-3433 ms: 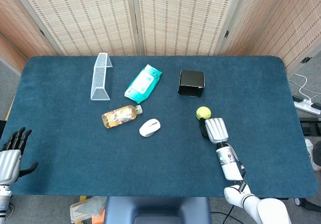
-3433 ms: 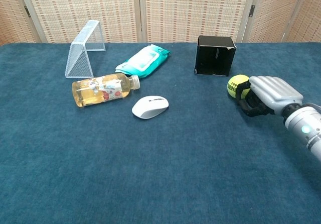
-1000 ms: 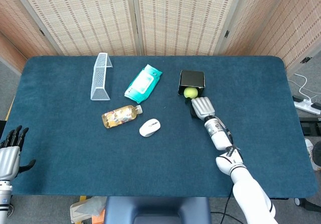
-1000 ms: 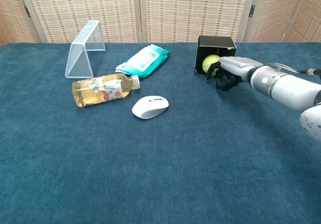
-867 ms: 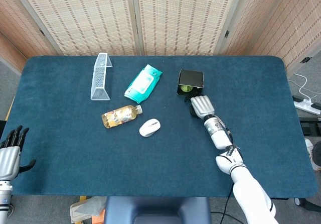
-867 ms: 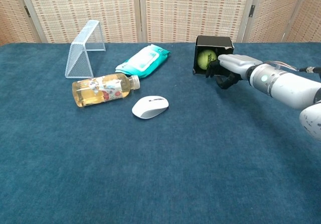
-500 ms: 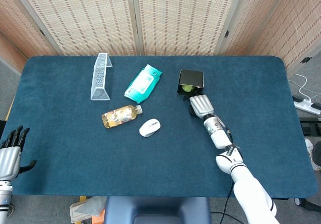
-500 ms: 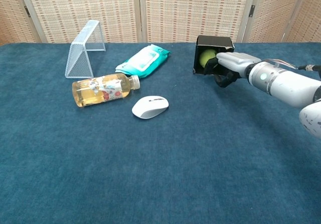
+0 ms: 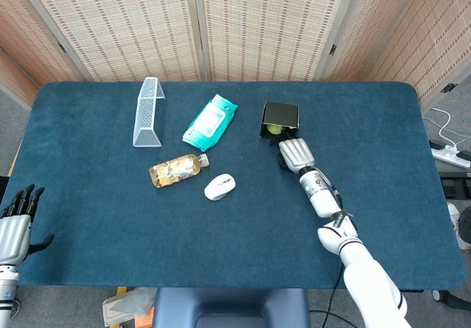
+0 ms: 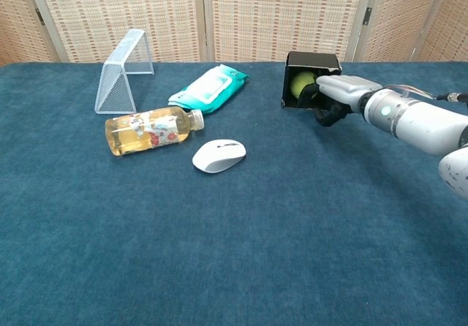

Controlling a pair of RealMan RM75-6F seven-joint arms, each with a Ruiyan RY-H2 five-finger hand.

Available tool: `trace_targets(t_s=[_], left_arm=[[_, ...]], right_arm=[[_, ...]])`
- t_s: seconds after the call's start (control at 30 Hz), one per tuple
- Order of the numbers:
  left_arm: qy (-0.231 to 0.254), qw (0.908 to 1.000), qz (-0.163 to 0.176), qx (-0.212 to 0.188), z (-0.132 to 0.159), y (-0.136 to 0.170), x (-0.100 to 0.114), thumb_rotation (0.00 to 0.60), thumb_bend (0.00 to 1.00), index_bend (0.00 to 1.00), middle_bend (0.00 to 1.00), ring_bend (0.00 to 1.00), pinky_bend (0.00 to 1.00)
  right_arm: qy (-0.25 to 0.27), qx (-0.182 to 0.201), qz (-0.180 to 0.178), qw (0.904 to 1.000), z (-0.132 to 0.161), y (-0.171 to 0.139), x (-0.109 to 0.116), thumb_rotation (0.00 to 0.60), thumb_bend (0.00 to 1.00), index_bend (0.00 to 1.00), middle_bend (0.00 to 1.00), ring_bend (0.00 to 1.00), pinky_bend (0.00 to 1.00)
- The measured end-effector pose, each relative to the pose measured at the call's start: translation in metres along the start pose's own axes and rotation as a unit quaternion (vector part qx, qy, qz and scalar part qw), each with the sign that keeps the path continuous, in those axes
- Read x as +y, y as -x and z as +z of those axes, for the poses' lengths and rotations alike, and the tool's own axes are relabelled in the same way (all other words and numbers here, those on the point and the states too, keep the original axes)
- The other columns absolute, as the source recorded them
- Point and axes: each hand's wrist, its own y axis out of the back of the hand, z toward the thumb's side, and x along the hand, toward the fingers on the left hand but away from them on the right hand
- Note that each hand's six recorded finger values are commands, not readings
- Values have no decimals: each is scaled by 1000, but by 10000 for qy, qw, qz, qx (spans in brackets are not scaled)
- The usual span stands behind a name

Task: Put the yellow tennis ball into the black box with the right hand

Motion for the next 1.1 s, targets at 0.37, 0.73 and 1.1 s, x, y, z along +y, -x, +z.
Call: trace_targets(t_s=[0.37, 0.73, 1.1], left_arm=[[25, 10000, 0, -29, 1, 1, 0, 600, 243, 60, 115, 46, 254], [78, 9999, 9, -81, 2, 2, 2, 600, 243, 60, 117, 46, 254], [101, 9999, 48, -87, 0, 3, 4, 600, 243, 61, 119, 46, 254]], right_arm=[[-19, 131, -206, 9997, -11, -13, 4, 600, 495, 293, 243, 67, 256], [-92, 604, -562, 9965, -22, -43, 19, 600, 212, 293, 282, 63, 256], [-445, 597, -1193, 9901, -48, -118, 44, 600, 50, 286, 204, 28, 197]])
